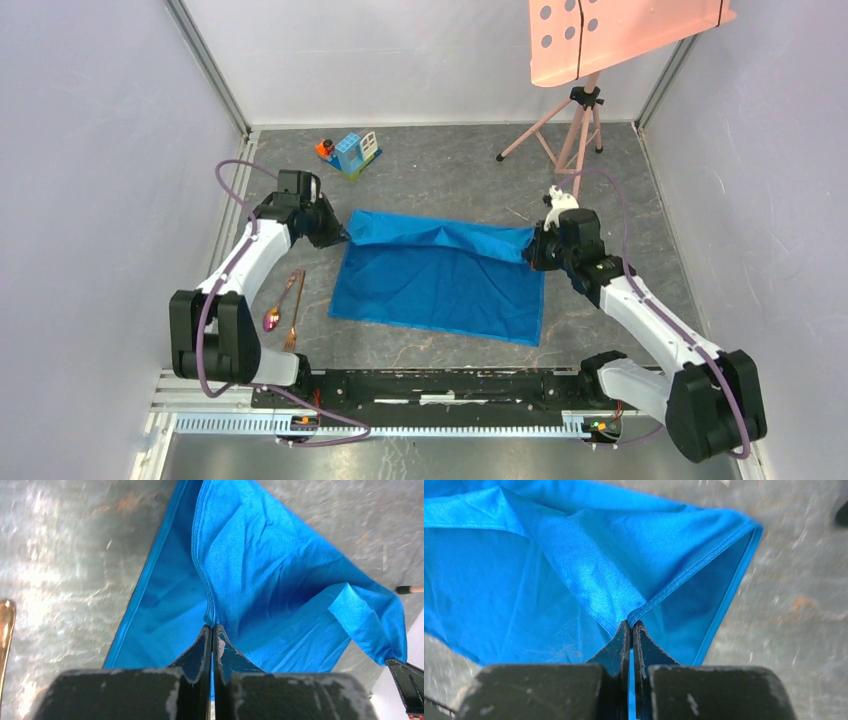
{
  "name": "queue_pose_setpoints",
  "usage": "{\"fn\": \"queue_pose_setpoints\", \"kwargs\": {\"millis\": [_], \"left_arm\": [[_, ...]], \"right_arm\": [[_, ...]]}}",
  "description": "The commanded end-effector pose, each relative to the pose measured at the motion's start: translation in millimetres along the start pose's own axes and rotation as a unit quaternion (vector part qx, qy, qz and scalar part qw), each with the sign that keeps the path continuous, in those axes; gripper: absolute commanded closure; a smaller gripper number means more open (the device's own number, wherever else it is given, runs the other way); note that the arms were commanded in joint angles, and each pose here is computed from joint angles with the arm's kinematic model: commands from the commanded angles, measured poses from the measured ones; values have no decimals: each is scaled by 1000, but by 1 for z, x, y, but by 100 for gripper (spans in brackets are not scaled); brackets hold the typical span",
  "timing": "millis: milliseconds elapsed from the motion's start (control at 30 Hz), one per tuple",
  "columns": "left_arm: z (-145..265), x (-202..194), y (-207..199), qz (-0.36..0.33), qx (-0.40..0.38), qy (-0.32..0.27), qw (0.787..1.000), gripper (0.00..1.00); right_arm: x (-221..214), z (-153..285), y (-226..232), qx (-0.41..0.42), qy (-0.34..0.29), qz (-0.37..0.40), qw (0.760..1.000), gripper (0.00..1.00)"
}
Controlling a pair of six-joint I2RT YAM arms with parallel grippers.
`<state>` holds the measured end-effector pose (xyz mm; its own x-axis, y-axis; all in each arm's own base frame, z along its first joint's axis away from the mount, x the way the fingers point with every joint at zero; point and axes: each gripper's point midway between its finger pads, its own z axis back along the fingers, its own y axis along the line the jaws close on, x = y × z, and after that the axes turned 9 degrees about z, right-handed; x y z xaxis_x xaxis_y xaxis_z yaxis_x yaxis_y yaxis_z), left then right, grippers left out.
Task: Fold the napkin into a case and place the utensils inside
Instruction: Fold and flatten the napkin at the center of the board.
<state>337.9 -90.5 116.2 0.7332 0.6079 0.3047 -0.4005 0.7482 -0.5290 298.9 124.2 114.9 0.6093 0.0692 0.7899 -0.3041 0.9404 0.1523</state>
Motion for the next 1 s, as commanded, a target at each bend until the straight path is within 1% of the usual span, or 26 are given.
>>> {"fn": "queue_pose_setpoints", "kwargs": {"millis": [0,167,300,433,633,867,967], "left_arm": [[11,-33,44,-12,57,23,998,98],[14,-55,81,23,113,18,993,98],[22,-60,89,25,127,13,992,98],[27,-61,92,28,127,1,991,98],[25,-71,101,48,143,13,988,98],[24,-86,118,93,178,25,979,98],[27,-88,118,100,180,25,978,98]], "right_arm": [[-53,19,14,43,58,-21,997,100],[-80,31,14,45,77,-29,996,100],[-89,40,9,31,91,-22,995,100],[-97,44,9,33,100,-24,994,100],[-110,48,16,50,113,-39,992,100],[-128,49,25,75,130,-62,987,100],[-126,51,28,81,128,-64,986,100]]}}
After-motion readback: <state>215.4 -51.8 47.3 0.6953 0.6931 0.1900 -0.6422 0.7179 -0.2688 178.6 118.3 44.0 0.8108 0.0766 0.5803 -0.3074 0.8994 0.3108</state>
